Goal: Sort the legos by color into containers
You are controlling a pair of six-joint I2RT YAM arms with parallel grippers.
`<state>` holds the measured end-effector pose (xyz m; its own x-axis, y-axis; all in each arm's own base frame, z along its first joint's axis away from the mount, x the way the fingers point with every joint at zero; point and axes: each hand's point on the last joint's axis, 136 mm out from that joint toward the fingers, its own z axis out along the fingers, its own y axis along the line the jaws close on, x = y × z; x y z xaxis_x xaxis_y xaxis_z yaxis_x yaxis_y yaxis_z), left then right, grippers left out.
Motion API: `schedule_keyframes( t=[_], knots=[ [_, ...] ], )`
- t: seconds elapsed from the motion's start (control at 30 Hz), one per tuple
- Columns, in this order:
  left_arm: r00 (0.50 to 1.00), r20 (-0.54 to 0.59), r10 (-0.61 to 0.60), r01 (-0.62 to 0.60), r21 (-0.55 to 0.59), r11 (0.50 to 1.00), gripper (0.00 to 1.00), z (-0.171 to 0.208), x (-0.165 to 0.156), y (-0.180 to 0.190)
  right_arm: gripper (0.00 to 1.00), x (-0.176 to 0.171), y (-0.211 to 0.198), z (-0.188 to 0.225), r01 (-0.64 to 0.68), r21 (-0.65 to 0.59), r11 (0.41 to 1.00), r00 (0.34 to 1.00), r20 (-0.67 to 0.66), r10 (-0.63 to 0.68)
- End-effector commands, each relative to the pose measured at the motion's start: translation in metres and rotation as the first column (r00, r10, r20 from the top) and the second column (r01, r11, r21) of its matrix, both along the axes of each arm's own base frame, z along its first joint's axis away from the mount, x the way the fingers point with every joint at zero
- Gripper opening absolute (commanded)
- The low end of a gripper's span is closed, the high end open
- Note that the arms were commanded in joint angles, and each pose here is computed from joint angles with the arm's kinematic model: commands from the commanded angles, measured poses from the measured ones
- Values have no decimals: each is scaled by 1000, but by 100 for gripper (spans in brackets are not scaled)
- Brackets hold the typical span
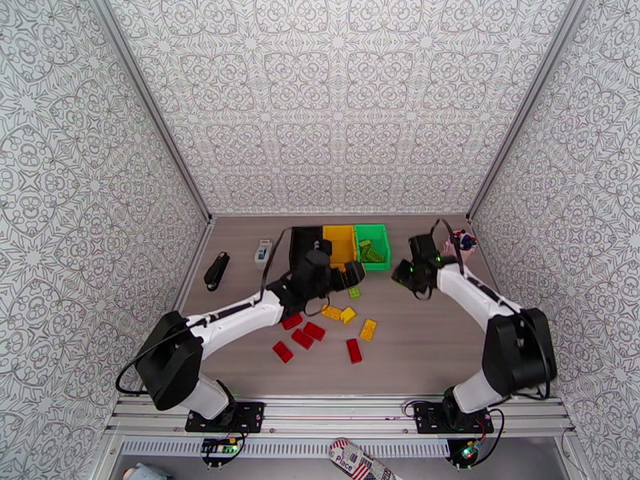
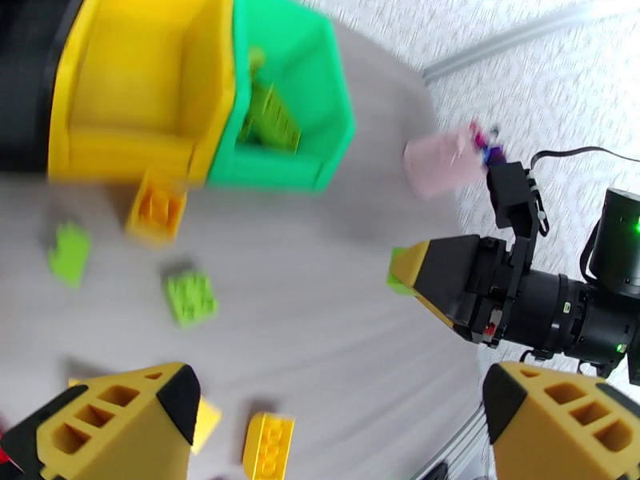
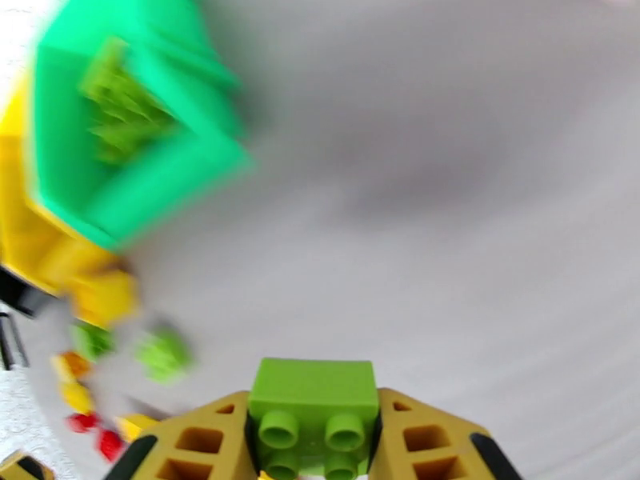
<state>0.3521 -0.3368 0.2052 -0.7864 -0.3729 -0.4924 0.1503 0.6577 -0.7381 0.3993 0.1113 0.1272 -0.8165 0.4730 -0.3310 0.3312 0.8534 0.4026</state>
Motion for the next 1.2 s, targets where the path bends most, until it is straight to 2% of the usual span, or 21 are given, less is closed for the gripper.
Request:
schedule_keyframes(
  t=[0.0, 0.23, 0.4, 0.57, 0.73, 0.93, 1.17],
  knots=[
    [998, -38, -41, 42, 34, 999, 99, -4, 12, 0, 29, 29, 16, 16, -58, 10, 998, 998, 6, 58],
    [999, -19, -28, 28, 15, 999, 99, 12, 25, 1, 45, 95, 37, 32, -102, 22, 995, 995, 21, 101],
    [1000, -25, -18, 19, 20, 1000, 99, 8, 16, 8, 56, 104, 42, 38, -133, 18, 991, 991, 20, 133],
    [999, -21, 25, -24, 28, 999, 99, 4, 5, 26, 56, 85, 44, 47, -169, -1, 986, 985, 44, 169],
    [995, -22, 98, -97, 26, 995, 99, -5, -7, 52, 54, 51, 59, 40, -244, -19, 970, 969, 44, 244],
    [988, -50, 143, -142, 27, 989, 99, -24, -27, 75, 58, 12, 88, 17, -356, -81, 931, 934, 11, 358],
    [978, -85, 189, -187, 32, 982, 99, -44, -53, 99, 57, -14, 120, -25, -455, -151, 878, 891, -88, 446]
  ],
)
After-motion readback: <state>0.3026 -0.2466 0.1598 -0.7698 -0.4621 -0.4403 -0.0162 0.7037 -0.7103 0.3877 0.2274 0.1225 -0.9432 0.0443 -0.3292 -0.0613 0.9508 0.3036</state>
